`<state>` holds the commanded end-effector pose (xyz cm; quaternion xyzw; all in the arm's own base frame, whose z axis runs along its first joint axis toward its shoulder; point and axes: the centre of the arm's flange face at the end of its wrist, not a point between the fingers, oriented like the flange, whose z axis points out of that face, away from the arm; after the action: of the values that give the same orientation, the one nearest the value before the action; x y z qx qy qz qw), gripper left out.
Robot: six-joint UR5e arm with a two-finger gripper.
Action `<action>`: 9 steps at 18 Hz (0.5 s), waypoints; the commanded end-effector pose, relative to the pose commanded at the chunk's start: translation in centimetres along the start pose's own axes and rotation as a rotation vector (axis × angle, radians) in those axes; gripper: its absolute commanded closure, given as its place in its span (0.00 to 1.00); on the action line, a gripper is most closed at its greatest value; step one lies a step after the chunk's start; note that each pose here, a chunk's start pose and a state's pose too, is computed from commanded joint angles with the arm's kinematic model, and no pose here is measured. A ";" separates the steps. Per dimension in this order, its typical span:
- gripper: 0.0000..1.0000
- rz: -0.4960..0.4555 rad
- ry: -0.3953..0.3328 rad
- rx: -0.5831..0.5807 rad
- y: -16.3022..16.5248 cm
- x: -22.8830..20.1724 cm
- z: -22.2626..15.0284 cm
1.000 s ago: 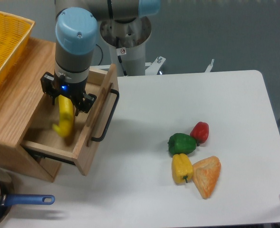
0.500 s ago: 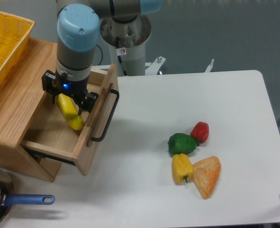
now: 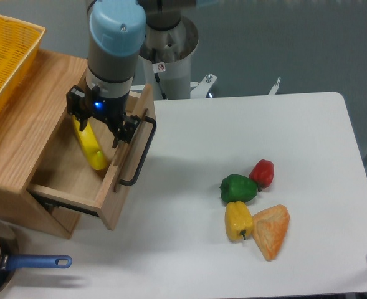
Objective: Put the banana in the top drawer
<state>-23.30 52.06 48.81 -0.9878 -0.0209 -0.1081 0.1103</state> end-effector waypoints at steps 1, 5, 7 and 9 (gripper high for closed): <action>0.21 0.001 -0.006 0.007 0.4 -0.4 -0.5; 0.21 0.030 -0.018 0.019 1.3 -1.8 -1.6; 0.21 0.054 -0.027 0.024 1.6 -2.6 -2.0; 0.21 0.080 -0.034 0.031 2.5 -4.1 -2.7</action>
<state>-27.70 48.96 49.93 -0.9877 0.0152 -0.0863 0.1294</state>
